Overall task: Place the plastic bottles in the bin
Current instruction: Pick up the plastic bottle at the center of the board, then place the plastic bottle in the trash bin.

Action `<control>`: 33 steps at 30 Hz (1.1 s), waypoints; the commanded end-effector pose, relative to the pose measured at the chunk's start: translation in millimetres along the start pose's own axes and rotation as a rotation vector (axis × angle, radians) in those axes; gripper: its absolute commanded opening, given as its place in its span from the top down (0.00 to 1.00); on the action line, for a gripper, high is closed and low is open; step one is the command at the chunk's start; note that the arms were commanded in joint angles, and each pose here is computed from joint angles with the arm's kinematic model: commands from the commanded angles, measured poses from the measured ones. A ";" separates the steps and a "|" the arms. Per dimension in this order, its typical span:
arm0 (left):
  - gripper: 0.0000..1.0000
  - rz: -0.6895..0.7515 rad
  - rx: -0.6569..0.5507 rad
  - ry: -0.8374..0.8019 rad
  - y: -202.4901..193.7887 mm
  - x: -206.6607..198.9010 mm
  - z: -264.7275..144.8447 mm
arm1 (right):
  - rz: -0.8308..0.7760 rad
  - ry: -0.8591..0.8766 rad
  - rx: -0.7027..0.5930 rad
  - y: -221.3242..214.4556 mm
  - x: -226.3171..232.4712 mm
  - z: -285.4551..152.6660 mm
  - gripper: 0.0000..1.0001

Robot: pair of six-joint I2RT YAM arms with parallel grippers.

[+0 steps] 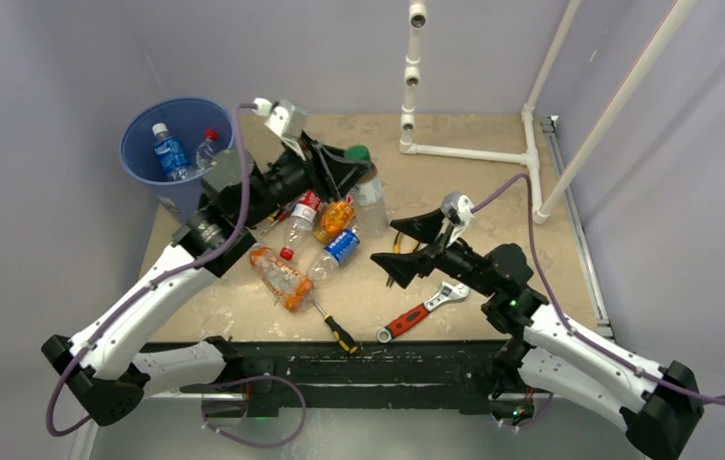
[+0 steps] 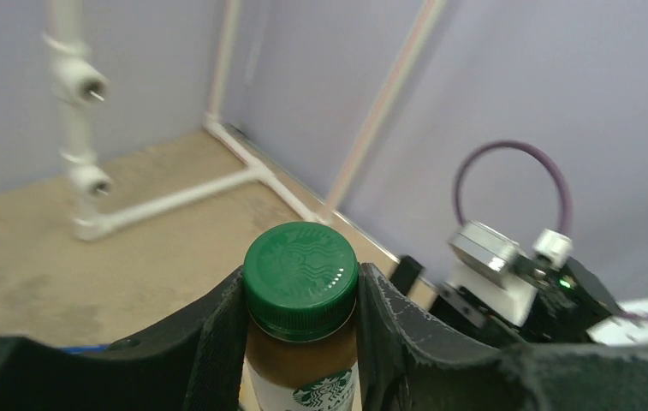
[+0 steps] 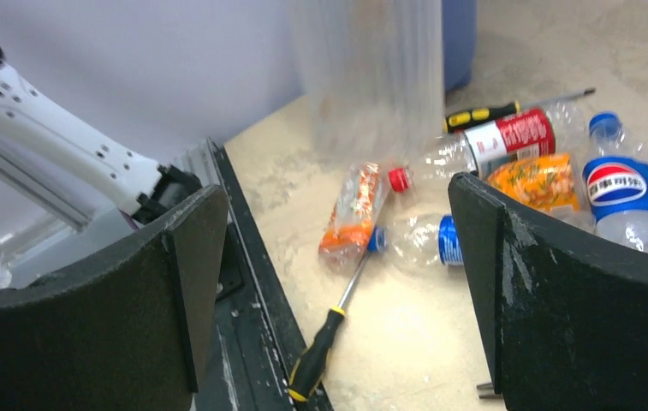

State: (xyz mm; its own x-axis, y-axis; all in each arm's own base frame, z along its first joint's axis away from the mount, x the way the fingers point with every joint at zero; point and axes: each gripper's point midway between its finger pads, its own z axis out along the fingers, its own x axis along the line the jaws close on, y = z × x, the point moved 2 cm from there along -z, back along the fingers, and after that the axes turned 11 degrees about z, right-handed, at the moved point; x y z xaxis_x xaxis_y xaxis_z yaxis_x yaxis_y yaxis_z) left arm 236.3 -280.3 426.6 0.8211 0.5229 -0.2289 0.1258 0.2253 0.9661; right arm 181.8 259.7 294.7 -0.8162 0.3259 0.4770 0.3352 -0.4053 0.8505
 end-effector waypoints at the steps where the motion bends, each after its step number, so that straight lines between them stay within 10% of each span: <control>1: 1.00 0.297 -0.110 0.385 84.2 39.8 -51.0 | -0.063 -0.005 -0.076 38.5 19.3 -11.4 0.01; 9: 1.00 0.589 -0.115 1.246 139.6 133.5 -135.1 | -0.040 -0.034 -0.129 38.1 16.9 -30.4 0.01; 17: 1.00 0.582 -0.228 1.600 167.9 210.3 -166.3 | 0.011 -0.020 -0.104 19.1 11.9 -32.3 0.01; 33: 1.00 0.518 -0.142 1.541 73.9 339.9 -146.8 | 0.032 -0.040 -0.106 5.6 4.3 -43.0 0.02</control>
State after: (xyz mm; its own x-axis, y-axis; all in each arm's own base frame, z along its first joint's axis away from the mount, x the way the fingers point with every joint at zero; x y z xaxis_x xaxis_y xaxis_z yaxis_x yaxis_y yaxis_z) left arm 417.4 47.0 423.6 -0.6577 0.7339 0.1699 -0.0457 -0.2639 0.9635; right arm 160.3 227.0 280.6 -0.7797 0.3479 0.5206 0.3396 -0.4636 0.8184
